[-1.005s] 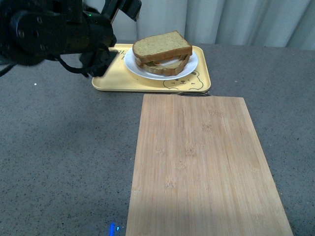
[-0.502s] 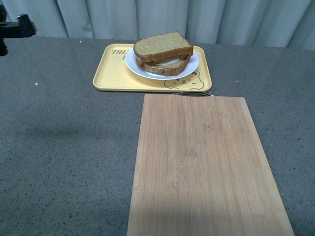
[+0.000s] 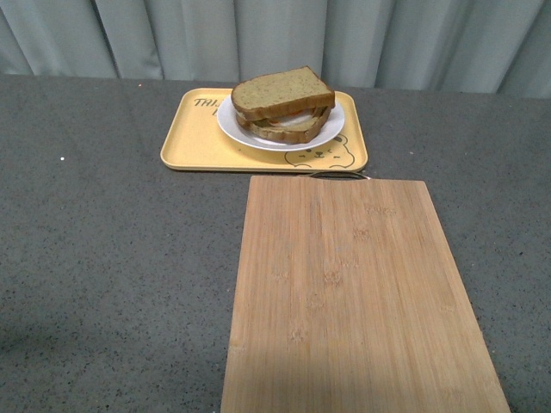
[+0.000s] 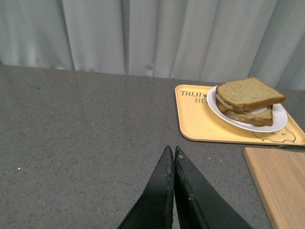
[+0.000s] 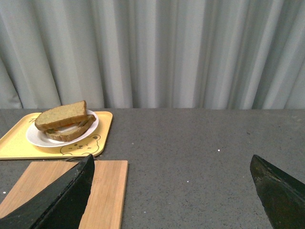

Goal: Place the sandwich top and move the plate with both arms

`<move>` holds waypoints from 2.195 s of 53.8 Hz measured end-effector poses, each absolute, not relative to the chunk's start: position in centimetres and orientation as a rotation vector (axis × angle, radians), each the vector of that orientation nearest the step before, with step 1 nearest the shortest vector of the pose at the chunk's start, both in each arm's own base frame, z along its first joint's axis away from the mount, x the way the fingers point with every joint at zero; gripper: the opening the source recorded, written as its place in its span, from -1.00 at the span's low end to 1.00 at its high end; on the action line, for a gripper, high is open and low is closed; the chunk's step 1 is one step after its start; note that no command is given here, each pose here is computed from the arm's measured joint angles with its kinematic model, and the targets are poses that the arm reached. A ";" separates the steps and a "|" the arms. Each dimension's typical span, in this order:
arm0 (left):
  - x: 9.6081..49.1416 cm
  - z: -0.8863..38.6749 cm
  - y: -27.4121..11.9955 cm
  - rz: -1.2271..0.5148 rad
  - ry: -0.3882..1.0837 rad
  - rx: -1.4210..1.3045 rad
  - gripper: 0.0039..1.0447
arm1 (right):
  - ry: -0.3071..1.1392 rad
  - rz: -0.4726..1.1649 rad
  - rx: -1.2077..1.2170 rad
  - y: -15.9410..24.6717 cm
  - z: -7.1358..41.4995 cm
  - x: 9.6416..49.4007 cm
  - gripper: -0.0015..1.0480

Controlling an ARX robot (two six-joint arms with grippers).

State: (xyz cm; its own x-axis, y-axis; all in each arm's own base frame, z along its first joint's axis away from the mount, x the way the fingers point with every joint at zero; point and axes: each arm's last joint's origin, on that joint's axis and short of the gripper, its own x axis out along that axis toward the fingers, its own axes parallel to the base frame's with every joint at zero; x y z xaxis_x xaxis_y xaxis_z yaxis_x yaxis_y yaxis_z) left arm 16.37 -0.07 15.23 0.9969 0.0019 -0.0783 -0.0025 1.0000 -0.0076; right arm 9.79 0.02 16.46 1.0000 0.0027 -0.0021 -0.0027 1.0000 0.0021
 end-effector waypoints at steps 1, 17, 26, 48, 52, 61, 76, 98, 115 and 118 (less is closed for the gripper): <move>16.1 15.4 0.0 0.004 0.065 -0.007 -0.93 | 0.002 0.003 0.002 0.0 16.5 9.8 0.82; 14.3 16.5 0.0 -0.001 0.010 -0.007 -0.93 | -0.001 0.004 0.002 0.0 16.5 9.8 0.82; 13.6 16.9 0.0 -0.002 -0.010 -0.007 -0.93 | -0.001 0.004 0.002 0.0 16.5 9.8 0.82; 12.2 17.3 0.0 -0.002 -0.020 -0.007 -0.93 | -0.001 0.004 0.002 0.0 16.5 9.8 0.82; 12.0 17.3 0.0 -0.002 -0.020 -0.007 -0.93 | -0.001 0.004 0.002 0.0 16.5 9.8 0.82; 11.5 17.3 0.0 -0.002 -0.022 -0.007 -0.93 | -0.001 0.004 0.002 0.0 16.5 9.8 0.82; 11.0 17.3 0.0 -0.002 -0.023 -0.007 -0.93 | -0.001 0.004 0.002 0.0 16.5 9.8 0.82; 9.7 17.0 0.0 -0.002 -0.014 -0.007 -0.93 | -0.001 0.004 0.002 0.0 16.5 9.8 0.82; 9.7 17.0 0.0 -0.002 -0.015 -0.007 -0.43 | -0.001 0.004 0.002 0.0 16.5 9.8 0.82; 9.7 17.0 0.0 -0.002 -0.015 -0.007 -0.19 | -0.001 0.004 0.002 0.0 16.5 9.8 0.82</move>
